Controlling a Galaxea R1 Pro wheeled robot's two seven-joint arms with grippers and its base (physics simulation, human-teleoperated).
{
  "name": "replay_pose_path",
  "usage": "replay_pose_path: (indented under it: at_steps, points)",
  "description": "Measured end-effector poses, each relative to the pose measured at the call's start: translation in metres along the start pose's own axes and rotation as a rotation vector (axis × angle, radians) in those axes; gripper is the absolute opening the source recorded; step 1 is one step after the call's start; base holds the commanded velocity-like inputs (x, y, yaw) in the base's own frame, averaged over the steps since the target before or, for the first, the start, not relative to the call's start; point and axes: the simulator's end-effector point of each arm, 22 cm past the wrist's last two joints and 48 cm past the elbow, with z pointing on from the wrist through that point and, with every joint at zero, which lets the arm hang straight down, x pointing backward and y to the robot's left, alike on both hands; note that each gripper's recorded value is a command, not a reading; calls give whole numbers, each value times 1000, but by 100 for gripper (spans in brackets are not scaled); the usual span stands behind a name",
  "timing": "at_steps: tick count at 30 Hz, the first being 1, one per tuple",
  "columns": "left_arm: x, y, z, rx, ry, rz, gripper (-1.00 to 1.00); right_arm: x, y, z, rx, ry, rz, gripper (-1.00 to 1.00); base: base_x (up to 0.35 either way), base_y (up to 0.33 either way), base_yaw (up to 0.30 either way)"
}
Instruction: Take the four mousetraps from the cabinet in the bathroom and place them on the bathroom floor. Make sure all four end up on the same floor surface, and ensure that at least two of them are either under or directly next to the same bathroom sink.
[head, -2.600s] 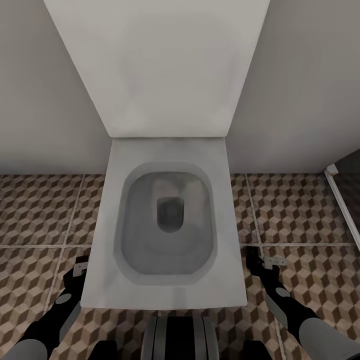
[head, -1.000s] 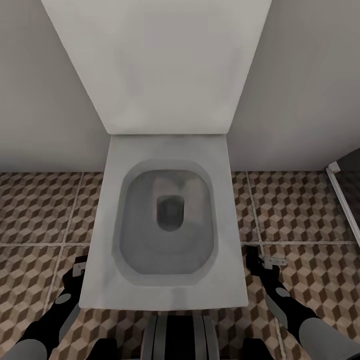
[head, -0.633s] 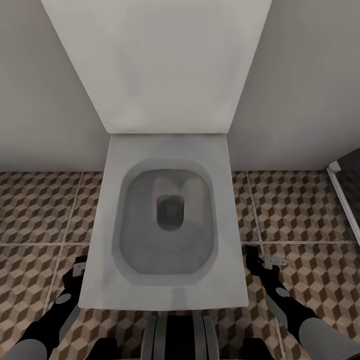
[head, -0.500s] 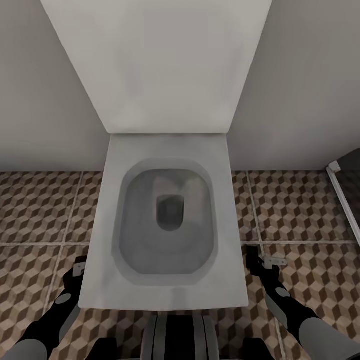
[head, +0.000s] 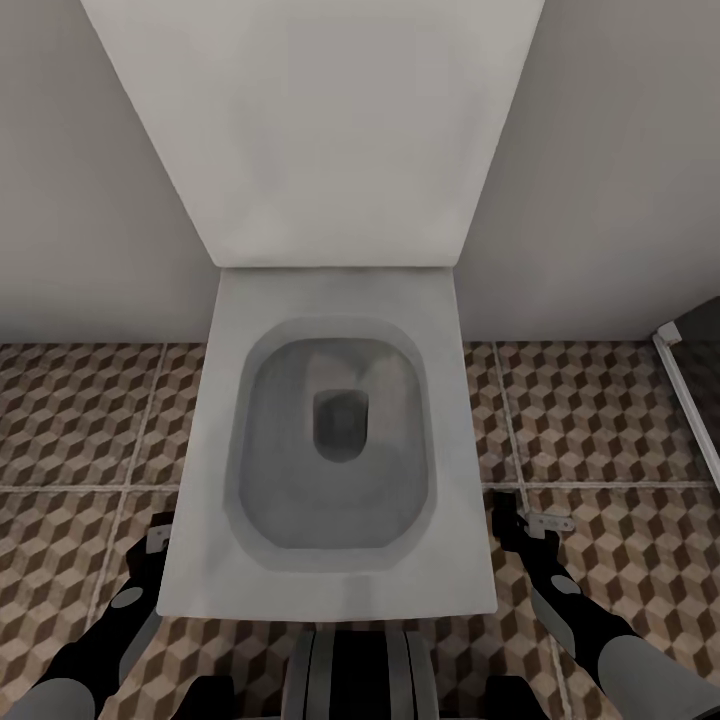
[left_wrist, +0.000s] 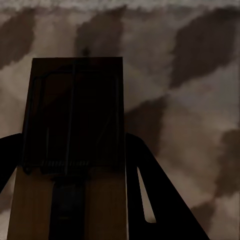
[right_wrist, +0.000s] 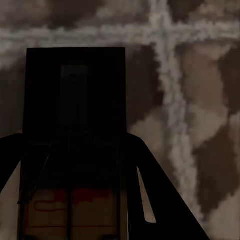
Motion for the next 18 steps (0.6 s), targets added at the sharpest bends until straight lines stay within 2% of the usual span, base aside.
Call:
replay_pose_path:
  at_steps: [18]
  points:
    - [-1,1,0,-3,-1,1,-100,0,0,0,-1,0,-2,-100,0,0,0]
